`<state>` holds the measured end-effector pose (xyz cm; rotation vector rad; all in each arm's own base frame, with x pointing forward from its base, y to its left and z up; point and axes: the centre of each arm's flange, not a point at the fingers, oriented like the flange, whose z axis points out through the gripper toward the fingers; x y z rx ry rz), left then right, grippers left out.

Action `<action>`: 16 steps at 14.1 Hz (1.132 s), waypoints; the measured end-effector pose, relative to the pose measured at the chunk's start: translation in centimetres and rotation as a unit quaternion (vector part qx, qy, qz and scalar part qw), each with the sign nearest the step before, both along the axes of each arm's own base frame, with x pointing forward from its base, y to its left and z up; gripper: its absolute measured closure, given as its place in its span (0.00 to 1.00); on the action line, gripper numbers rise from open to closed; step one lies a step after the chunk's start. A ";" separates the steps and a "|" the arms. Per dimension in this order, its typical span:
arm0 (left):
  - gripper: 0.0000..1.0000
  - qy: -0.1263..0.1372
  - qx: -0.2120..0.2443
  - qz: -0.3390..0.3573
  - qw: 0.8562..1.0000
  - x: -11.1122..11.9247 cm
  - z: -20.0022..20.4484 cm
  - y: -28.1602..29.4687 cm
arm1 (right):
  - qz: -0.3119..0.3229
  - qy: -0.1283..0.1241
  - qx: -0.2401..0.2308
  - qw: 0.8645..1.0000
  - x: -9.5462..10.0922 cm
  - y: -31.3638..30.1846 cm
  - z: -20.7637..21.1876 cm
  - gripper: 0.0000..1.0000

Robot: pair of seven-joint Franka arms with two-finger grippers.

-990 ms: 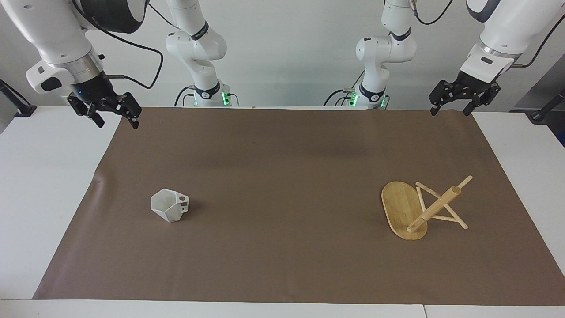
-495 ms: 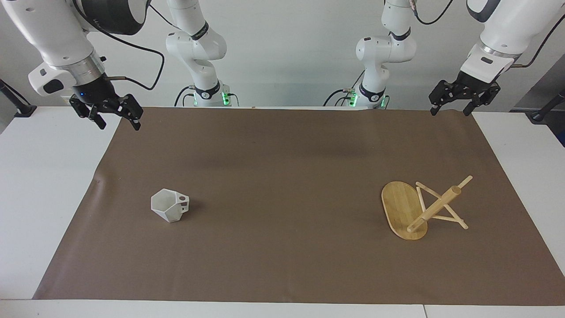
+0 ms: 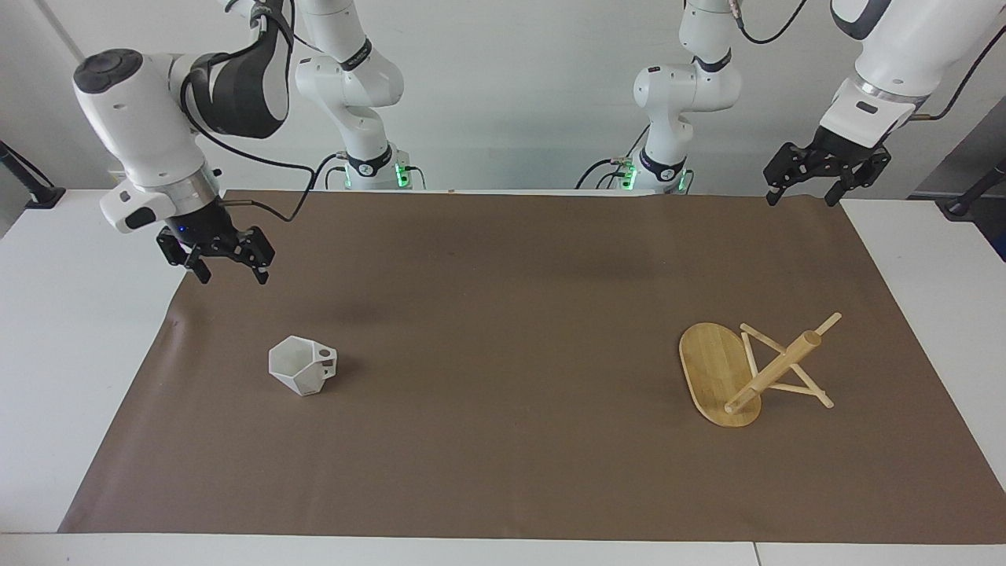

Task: Hang cup on rack
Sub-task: 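Reach the right gripper to the white cup and grasp it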

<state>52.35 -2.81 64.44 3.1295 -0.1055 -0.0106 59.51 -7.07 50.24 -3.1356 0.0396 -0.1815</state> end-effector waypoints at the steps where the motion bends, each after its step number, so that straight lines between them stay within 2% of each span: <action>1: 0.00 0.000 0.000 0.000 1.000 0.0 0.0 0.0 | 0.000 0.000 -0.001 1.000 0.5 -0.1 -1.7 0.00; 6: 0.00 0.000 0.000 0.000 1.000 0.0 0.0 0.0 | -0.001 -0.018 -0.005 1.000 2.8 -0.3 -8.1 0.00; 11: 0.00 0.000 0.000 0.000 1.000 0.0 0.0 0.0 | -0.001 -0.033 -0.008 0.999 3.7 -0.4 -10.1 0.00; 16: 0.00 0.000 0.000 0.000 1.000 0.0 0.0 0.0 | 0.000 -0.033 -0.008 0.999 4.3 -0.3 -12.3 0.00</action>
